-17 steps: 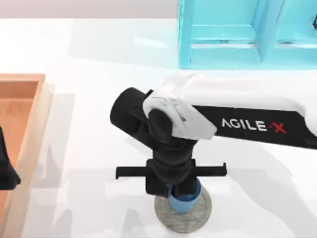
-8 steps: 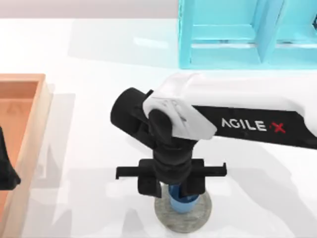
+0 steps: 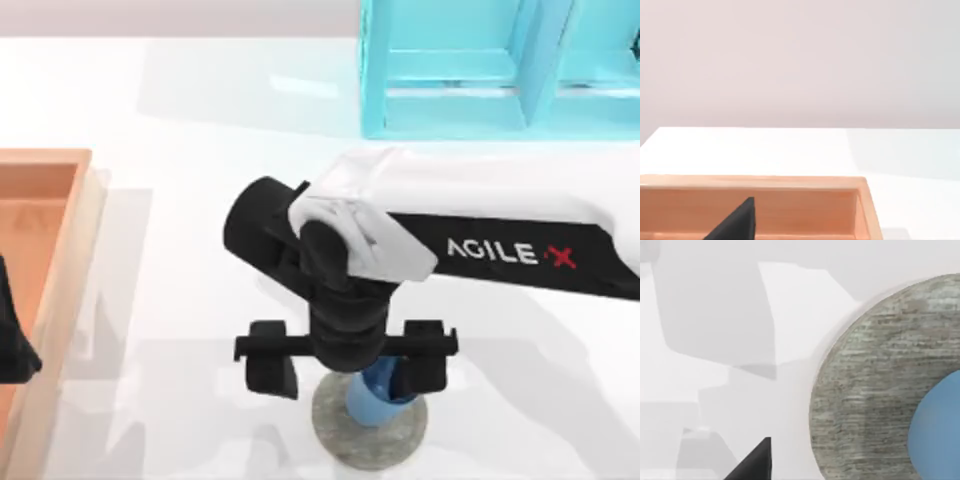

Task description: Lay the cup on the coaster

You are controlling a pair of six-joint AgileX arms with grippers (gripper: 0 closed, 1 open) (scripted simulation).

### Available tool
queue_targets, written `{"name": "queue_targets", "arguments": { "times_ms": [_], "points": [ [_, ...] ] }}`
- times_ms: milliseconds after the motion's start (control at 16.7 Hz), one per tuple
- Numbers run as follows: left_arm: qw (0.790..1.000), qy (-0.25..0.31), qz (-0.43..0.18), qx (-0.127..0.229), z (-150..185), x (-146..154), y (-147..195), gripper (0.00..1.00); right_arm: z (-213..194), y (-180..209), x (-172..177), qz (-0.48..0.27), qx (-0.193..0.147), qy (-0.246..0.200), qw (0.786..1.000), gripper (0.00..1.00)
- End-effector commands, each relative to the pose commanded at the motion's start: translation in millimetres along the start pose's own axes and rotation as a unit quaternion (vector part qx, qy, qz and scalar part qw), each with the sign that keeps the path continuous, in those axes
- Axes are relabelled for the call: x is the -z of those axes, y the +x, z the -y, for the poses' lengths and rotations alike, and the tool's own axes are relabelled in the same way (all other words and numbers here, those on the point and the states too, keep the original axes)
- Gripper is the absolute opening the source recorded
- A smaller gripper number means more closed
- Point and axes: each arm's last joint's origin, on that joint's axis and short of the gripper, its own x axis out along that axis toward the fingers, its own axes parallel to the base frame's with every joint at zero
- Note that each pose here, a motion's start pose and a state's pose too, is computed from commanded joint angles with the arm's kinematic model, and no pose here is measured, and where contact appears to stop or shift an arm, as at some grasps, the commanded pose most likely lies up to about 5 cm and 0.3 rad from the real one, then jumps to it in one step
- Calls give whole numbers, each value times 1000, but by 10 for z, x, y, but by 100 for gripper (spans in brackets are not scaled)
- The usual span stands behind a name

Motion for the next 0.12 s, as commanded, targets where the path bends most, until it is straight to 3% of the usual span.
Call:
{"name": "queue_targets", "arguments": {
  "times_ms": [120],
  "points": [
    [1000, 0, 0, 0, 0, 0, 0, 100, 0, 0, 0, 0, 0, 0, 1000, 100]
  ]
}}
